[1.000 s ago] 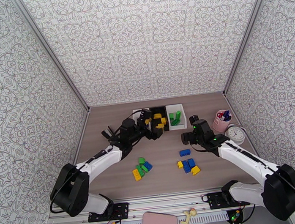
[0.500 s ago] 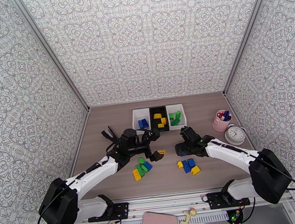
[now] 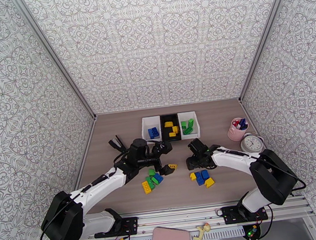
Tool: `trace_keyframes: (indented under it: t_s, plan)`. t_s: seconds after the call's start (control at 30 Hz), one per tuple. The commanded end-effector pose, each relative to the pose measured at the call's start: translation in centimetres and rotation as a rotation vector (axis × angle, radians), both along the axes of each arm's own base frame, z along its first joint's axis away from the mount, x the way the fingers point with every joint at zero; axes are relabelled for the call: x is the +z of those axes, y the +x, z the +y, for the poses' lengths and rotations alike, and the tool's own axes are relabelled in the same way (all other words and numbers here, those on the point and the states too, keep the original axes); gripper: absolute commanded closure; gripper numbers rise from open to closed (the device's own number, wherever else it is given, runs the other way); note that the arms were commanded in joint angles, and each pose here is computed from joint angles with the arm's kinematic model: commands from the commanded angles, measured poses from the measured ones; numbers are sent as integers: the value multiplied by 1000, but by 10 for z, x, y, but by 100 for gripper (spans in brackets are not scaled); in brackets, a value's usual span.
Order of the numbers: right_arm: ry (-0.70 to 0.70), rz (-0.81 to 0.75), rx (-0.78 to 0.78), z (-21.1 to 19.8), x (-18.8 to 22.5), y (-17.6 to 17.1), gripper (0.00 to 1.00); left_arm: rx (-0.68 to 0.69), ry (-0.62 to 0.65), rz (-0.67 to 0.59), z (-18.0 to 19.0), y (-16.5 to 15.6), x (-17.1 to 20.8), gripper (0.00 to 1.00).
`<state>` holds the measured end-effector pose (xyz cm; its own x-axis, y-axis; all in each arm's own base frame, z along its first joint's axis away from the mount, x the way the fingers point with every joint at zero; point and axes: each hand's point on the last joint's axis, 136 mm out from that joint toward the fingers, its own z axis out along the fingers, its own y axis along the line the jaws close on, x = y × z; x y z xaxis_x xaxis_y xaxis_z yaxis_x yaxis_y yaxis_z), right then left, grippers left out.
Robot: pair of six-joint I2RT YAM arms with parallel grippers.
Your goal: Sort the legos into containers by color
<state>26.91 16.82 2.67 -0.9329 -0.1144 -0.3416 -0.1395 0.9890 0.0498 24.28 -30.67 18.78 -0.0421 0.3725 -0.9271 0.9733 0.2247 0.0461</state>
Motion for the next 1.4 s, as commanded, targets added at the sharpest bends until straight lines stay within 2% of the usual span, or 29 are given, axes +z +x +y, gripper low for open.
trace_keyframes:
  t_s: [0.0,0.3,0.6,0.83,1.0,1.17,1.37]
  plan:
    - [8,2,19,7,4,4,21,-32,14,17,-1,-8,-6,0]
    - [6,-11,28,9,11,8,41,-18,21,23,4,-8,-5,0]
    - [52,-132,104,31,45,39,45,50,26,33,23,-9,-5,0]
    - [115,-311,171,70,92,92,45,222,39,31,60,-15,-9,0]
    - [156,-430,224,108,126,135,46,367,-9,31,84,-14,2,0]
    - [163,-510,293,149,143,174,46,476,-10,12,106,-12,3,0]
    - [141,-569,348,185,144,219,46,555,-22,-9,117,-6,1,0]
